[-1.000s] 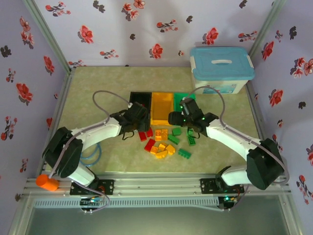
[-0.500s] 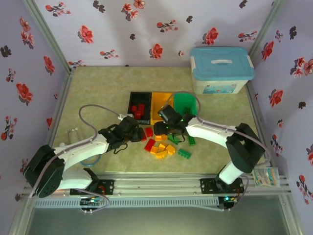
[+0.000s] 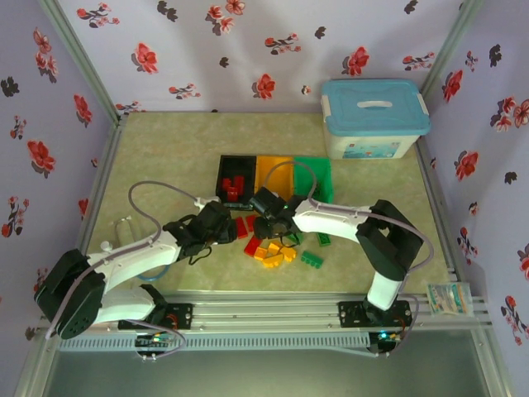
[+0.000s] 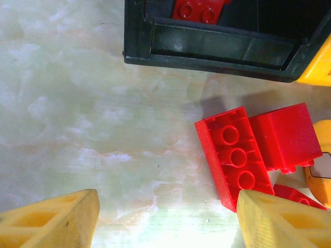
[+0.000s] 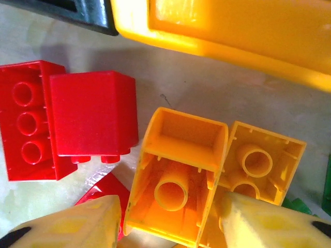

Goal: Sort the legos into containers by color
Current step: Pick up the lego from the center of the table, then place the lego in the container, then pick up the lego from the middle-left of the table.

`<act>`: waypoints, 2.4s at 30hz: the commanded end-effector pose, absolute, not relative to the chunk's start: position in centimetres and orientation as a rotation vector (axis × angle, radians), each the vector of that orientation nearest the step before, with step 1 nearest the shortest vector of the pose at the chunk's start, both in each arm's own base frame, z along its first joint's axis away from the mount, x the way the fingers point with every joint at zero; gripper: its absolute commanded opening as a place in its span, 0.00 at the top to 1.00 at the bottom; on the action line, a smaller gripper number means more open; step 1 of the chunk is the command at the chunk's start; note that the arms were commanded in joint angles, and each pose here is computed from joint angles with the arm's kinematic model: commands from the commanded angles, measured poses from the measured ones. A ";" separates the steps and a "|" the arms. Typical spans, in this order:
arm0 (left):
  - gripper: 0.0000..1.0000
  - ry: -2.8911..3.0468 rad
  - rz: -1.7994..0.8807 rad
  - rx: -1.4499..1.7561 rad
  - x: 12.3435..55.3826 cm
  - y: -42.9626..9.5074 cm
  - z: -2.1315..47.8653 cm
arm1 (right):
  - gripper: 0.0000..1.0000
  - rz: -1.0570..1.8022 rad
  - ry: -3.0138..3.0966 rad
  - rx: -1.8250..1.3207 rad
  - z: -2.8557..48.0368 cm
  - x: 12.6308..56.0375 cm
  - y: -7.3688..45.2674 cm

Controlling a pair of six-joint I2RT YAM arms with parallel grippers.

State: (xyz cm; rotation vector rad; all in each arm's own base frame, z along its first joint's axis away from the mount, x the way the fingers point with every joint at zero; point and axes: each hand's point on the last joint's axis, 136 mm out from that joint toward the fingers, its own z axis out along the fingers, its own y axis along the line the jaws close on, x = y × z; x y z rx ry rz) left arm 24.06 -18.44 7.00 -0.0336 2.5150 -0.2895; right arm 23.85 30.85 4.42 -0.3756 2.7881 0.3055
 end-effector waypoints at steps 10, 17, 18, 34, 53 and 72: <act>0.30 2.485 -0.261 -0.058 24.4 -17.8 7.2 | 0.71 0.269 2.733 -0.376 7.1 24.9 31.4; 0.30 2.482 -0.267 -0.054 24.3 -17.9 7.2 | 0.72 0.242 2.640 -0.393 10.5 26.5 31.5; 0.30 2.479 -0.270 -0.050 24.3 -18.0 7.3 | 0.72 0.222 2.624 -0.385 11.1 26.9 31.3; 0.31 2.490 -0.308 0.071 22.9 -21.2 6.9 | 0.70 0.207 2.585 -0.244 13.5 34.7 27.4; 0.32 2.477 -0.343 0.328 19.8 -26.3 8.4 | 0.28 0.259 2.538 -0.193 15.0 36.9 26.1; 0.39 2.473 -0.465 0.959 14.4 -35.3 7.0 | 0.28 0.243 2.433 -0.104 17.4 33.8 21.4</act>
